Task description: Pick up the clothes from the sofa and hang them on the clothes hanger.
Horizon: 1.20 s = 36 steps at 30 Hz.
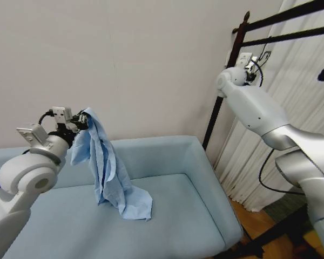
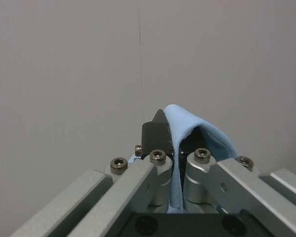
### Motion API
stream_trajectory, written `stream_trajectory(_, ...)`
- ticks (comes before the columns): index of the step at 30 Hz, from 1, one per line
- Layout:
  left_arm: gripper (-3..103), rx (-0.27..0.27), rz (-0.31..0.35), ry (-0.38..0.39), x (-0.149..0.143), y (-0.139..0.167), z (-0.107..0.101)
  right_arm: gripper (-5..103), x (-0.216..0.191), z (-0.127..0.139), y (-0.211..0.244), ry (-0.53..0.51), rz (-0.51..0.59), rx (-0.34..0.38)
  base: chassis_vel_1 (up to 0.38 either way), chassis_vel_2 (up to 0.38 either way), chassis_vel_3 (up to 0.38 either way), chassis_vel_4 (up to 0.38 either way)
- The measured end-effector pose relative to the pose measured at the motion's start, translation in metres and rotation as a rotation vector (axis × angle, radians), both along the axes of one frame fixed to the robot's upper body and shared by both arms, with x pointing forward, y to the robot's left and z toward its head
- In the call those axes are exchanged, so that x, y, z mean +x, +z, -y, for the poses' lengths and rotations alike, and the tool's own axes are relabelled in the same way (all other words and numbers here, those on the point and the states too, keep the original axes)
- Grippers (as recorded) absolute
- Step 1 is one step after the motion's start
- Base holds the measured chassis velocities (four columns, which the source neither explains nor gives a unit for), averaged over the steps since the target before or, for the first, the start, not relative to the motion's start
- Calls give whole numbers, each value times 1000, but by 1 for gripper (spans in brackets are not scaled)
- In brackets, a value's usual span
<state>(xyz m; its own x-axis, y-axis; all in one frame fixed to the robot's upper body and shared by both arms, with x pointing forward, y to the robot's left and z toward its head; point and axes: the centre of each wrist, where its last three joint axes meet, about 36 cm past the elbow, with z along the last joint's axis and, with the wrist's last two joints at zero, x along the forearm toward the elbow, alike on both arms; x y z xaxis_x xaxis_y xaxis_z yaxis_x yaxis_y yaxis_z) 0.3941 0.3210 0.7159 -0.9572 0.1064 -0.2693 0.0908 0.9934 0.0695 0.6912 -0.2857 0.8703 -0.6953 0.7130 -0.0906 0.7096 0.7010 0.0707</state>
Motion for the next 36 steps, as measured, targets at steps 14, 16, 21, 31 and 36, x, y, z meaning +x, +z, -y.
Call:
stream_trajectory(14,1,13,-19,14,3,-5,-3,2,-120,18,-31,465,-124,-46,0,0,0,0)
stream_trajectory(16,1,23,-25,18,6,-3,-6,2,-140,24,-33,559,-127,-51,0,0,0,0)
stream_trajectory(21,1,40,-42,15,16,8,-15,2,-179,52,-33,824,-142,-41,0,0,0,0)
stream_trajectory(31,1,-12,-131,-107,41,51,-57,2,-236,75,-66,1283,-240,-93,0,0,0,0)
stream_trajectory(36,1,-25,-142,-229,42,77,-76,2,-251,58,-67,1457,-233,-121,0,0,0,0)
